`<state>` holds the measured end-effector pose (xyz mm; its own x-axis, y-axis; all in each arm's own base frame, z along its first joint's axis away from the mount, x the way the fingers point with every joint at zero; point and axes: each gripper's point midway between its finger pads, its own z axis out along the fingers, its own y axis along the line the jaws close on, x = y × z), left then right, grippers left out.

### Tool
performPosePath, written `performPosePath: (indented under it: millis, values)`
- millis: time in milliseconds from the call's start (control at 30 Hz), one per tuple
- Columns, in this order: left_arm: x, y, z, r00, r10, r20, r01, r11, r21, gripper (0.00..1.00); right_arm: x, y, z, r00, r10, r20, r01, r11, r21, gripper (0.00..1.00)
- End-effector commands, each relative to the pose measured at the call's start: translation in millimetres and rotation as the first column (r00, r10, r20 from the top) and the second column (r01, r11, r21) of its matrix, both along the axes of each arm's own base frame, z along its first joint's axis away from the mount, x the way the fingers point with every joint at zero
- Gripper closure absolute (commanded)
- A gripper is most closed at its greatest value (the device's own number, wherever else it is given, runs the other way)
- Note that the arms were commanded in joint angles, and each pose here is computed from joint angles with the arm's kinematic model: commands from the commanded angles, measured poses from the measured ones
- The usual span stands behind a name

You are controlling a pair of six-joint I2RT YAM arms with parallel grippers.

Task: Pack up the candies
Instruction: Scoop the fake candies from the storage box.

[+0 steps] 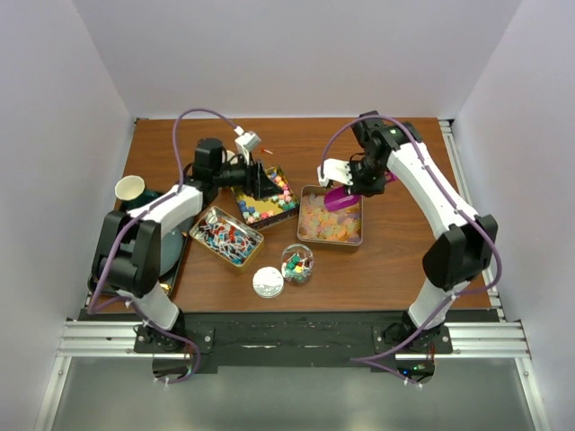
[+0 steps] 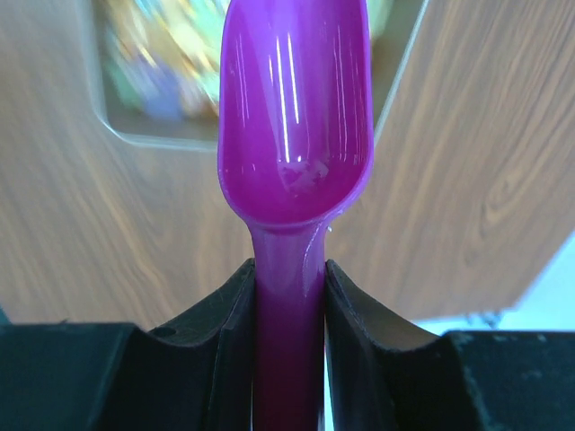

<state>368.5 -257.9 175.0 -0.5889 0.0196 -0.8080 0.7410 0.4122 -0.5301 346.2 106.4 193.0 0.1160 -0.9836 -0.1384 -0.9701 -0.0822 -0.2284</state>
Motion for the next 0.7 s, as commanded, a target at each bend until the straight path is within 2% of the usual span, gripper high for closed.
performPosePath:
  millis: [0,100,200,400,667]
  values:
    - [-32.2,2.6,-35.0,0.989,-0.061,0.134,0.035,0.981,0.192,0.36,27.1,-29.6,13.9,0.995,0.084,0.062,-0.067,0.969,-0.236,1.00]
    - [-53.3,-9.9,-44.0,0.964,-0.108,0.243,0.051,0.972,0.230,0.36,42.5,-36.3,11.8,0.988,0.130,0.080,-0.097,0.939,-0.330,1.00]
    - [-64.8,-17.0,-54.9,0.954,-0.108,0.281,0.039,0.970,0.242,0.37,51.0,-39.5,10.6,0.980,0.184,0.080,-0.137,0.905,-0.403,1.00]
    - [-66.1,-21.4,-76.3,0.957,-0.115,0.268,0.050,0.970,0.239,0.39,62.3,-44.4,4.7,0.968,0.239,0.075,-0.170,0.845,-0.508,1.00]
    - [-76.6,-35.0,-99.4,0.954,-0.161,0.253,0.105,0.970,0.220,0.41,62.2,-32.5,-14.8,0.947,0.319,0.048,-0.232,0.777,-0.586,1.00]
